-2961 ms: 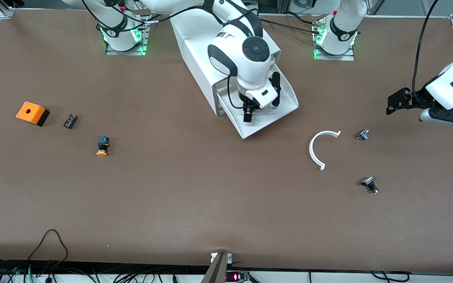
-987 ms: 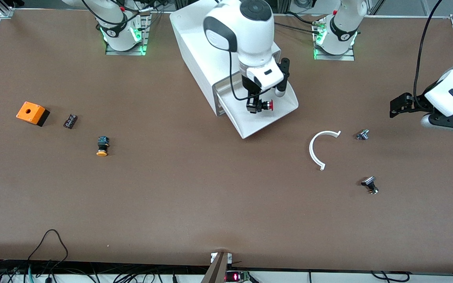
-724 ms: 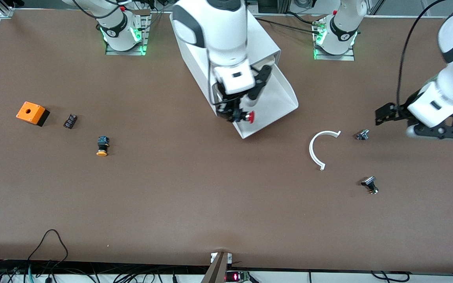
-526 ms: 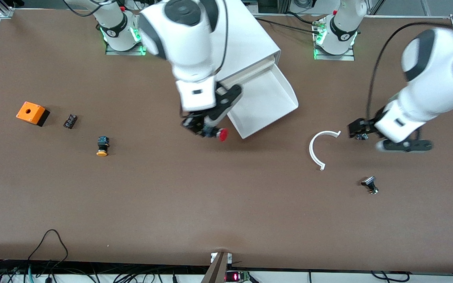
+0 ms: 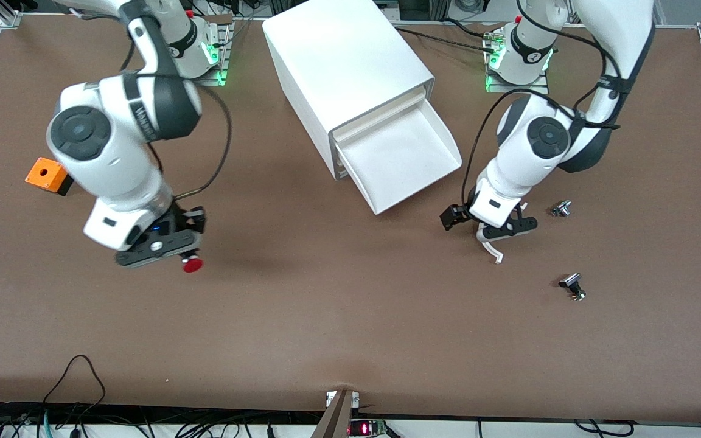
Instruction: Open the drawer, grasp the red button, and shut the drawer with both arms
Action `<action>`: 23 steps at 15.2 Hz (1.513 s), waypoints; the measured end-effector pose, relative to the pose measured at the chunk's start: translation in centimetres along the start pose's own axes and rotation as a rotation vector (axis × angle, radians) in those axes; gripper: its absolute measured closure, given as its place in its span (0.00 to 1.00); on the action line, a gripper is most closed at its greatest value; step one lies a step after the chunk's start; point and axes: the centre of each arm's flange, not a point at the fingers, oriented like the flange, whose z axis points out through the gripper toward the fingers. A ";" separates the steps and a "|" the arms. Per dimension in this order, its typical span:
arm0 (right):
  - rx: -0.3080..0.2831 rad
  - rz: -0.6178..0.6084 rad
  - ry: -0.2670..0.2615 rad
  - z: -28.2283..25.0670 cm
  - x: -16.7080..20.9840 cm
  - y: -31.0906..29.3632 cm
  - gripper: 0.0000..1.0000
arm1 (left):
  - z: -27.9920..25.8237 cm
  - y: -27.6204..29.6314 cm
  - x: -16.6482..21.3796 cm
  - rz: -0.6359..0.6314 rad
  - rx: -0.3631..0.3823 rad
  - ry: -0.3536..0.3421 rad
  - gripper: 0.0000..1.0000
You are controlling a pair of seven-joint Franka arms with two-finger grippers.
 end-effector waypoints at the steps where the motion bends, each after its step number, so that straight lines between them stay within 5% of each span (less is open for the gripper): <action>1: 0.000 0.070 -0.027 1.5 -0.9 1.5 0.59 | 0.6 0.2 -0.8 -0.019 0.006 -0.010 0.00; 5: 0.001 0.278 -0.093 6.7 -4.3 3.5 0.59 | 2.3 3.8 -6.4 -0.097 0.014 -0.059 0.00; 8: 0.026 0.355 -0.087 12.0 -7.3 3.4 0.59 | 3.1 6.1 -11.3 -0.087 0.020 -0.093 0.00; 12: 0.042 0.379 -0.080 17.4 -11.3 1.6 0.59 | 3.7 8.2 -17.5 -0.006 0.031 -0.139 0.00; 17: 0.057 0.361 -0.066 18.7 -11.7 -0.1 0.56 | 3.7 10.0 -23.1 -0.051 0.045 -0.171 0.00; 23: 0.060 0.365 -0.025 16.3 -9.6 0.3 0.10 | 3.9 9.7 -23.1 -0.079 0.051 -0.173 0.00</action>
